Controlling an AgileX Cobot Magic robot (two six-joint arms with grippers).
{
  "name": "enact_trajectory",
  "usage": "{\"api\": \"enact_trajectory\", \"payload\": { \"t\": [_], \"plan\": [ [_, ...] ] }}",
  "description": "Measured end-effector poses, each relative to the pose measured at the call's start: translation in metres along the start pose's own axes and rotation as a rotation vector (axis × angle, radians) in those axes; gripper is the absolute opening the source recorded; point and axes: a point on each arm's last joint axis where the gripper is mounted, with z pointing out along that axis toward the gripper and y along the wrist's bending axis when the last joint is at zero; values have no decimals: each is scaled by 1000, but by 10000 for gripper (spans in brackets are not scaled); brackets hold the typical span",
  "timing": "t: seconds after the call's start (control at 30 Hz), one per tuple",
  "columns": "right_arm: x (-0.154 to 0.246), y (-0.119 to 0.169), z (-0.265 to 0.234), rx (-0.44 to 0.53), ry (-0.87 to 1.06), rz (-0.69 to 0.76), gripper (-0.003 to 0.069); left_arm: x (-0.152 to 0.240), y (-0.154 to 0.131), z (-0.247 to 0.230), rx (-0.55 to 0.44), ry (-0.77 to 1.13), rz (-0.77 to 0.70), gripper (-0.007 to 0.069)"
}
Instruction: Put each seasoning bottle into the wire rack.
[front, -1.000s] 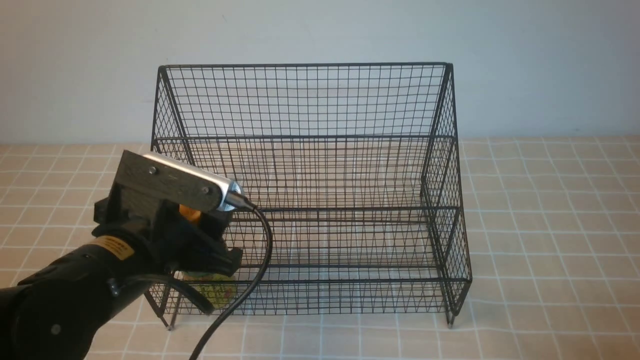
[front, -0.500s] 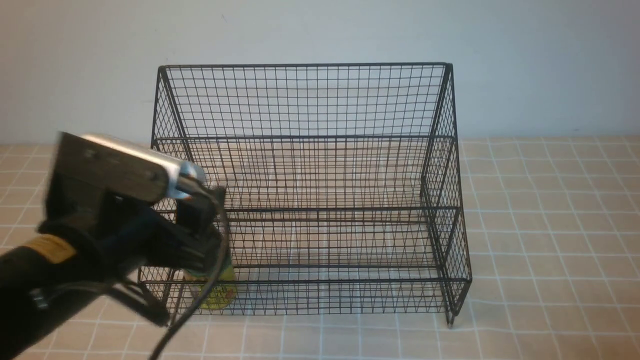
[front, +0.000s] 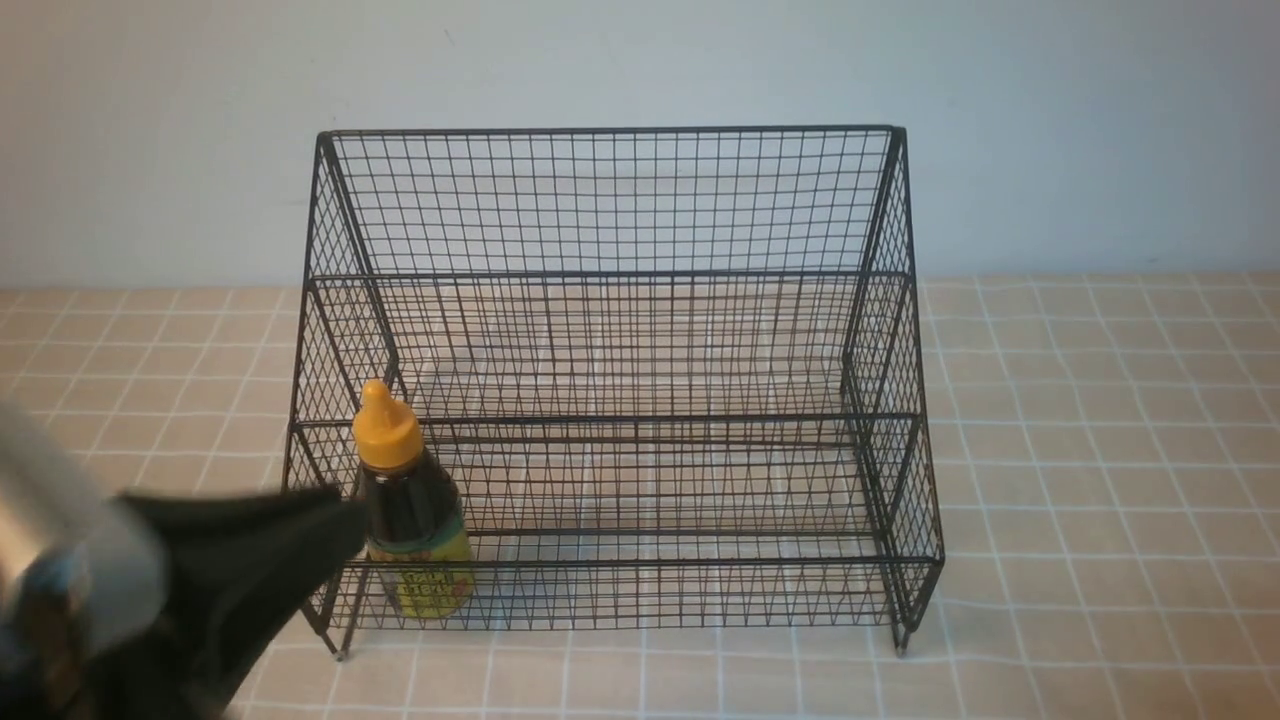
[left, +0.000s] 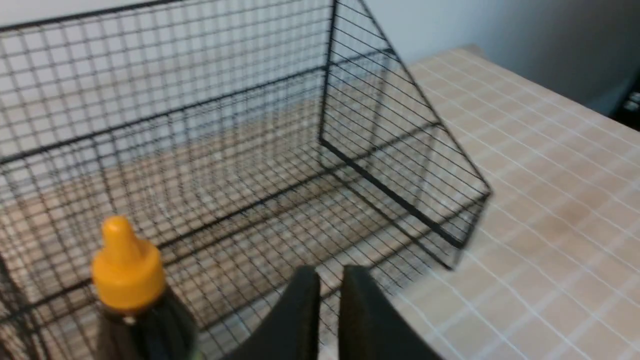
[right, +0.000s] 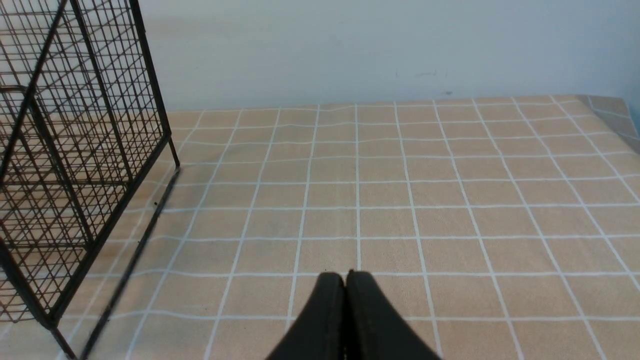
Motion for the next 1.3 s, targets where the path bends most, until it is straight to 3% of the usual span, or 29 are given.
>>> {"api": "enact_trajectory", "payload": {
  "t": [0.33, 0.9, 1.1, 1.3],
  "plan": [
    [-1, 1, 0, -7, -15, 39, -12, 6, -15, -40, 77, -48, -121, -7],
    [-1, 1, 0, -7, -15, 39, -12, 11, -19, -52, 97, -50, -49, -7],
    [-1, 1, 0, -7, -15, 39, -12, 14, -8, -50, -19, -85, 127, -7],
    [-1, 1, 0, -7, -15, 39, -12, 39, 11, -53, -270, -207, 114, -7]
  ]
}}
